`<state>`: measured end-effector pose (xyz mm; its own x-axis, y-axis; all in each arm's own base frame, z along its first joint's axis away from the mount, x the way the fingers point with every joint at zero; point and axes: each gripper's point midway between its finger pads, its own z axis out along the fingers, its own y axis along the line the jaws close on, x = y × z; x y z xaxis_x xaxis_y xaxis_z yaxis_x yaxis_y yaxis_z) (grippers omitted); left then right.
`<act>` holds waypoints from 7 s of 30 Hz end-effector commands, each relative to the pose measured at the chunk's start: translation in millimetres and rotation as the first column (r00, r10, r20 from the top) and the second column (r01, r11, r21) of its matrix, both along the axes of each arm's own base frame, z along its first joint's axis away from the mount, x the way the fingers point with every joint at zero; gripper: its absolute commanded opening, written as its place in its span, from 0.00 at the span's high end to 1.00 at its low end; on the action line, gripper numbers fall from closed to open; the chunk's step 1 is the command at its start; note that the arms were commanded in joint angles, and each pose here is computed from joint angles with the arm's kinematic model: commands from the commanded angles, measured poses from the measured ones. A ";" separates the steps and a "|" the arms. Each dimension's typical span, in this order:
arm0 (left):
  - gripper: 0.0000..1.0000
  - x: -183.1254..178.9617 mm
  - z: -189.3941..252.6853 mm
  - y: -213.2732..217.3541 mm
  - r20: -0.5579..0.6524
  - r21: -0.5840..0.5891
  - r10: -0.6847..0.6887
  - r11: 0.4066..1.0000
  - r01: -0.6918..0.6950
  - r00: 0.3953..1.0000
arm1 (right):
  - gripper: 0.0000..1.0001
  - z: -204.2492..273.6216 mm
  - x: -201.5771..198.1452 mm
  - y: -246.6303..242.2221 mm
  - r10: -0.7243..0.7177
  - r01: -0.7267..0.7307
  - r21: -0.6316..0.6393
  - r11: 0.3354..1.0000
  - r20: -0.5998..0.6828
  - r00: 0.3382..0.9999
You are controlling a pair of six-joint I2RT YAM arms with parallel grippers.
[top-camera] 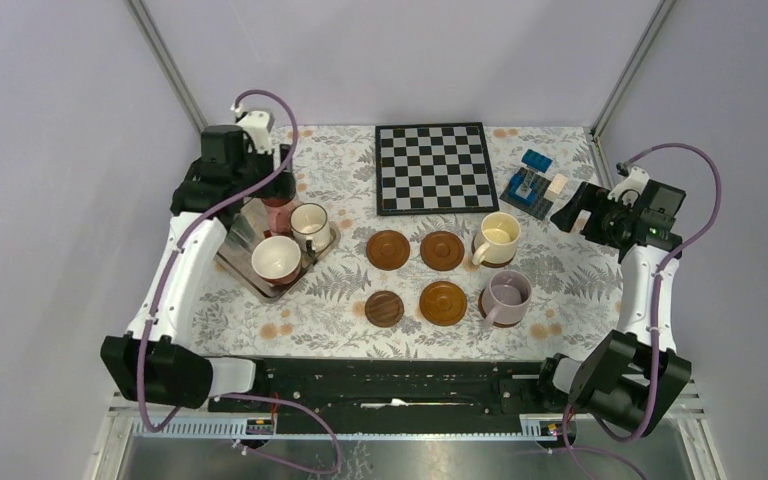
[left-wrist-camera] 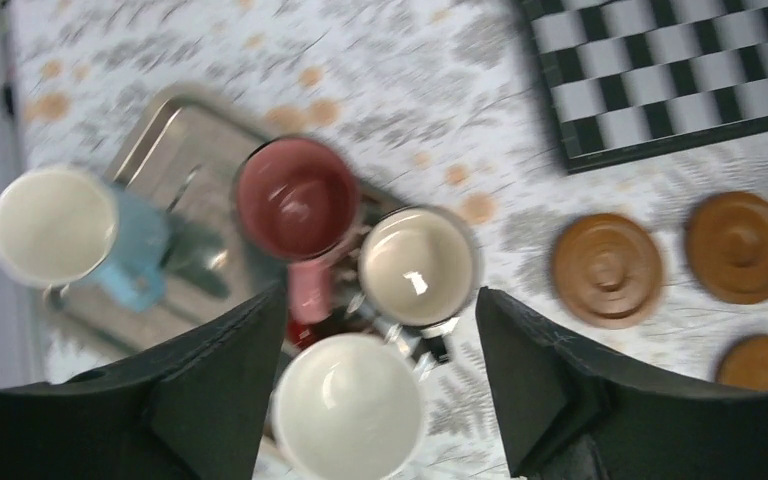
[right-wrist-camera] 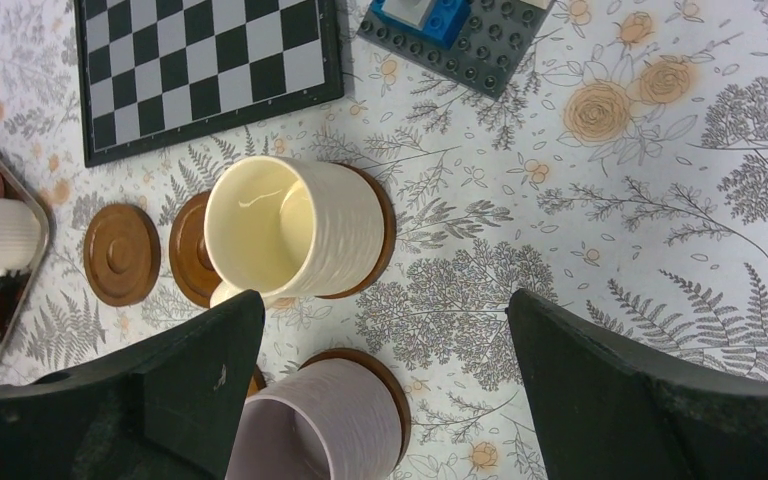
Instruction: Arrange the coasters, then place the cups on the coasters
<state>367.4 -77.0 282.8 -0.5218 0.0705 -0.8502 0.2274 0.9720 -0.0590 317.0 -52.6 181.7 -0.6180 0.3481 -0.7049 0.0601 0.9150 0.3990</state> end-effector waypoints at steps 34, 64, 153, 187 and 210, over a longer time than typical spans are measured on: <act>0.59 38.5 -180.2 79.1 -0.333 0.146 0.110 0.987 -0.064 0.936 | 0.02 -8.4 -3.5 14.1 0.099 -0.099 -0.045 0.994 0.007 0.995; 1.00 69.9 -165.2 90.9 -0.177 0.131 0.113 0.987 -0.090 0.978 | 0.02 -9.4 -4.0 15.3 0.089 -0.089 -0.030 0.996 0.006 0.996; 0.72 -37.1 -182.7 -322.6 -0.074 0.051 -0.575 0.814 0.578 0.815 | 0.02 -3.7 -5.7 20.6 0.075 -0.075 0.007 0.997 0.021 0.997; 0.01 -0.2 -19.7 -109.3 0.039 -0.037 -0.173 0.984 0.174 0.984 | 0.02 0.3 -9.2 25.1 0.110 -0.110 0.002 0.994 0.029 0.994; 0.42 -63.5 -127.8 -34.2 -0.265 -0.055 -0.099 0.995 0.088 0.959 | 0.02 4.6 -12.9 27.1 0.109 -0.109 0.003 0.994 0.033 0.993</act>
<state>305.7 -102.9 159.6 -0.7236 0.0964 -0.6834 0.2662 0.9526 -0.1475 304.4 -29.4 173.6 -0.6513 0.2970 -0.6983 -0.0246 0.9115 0.4106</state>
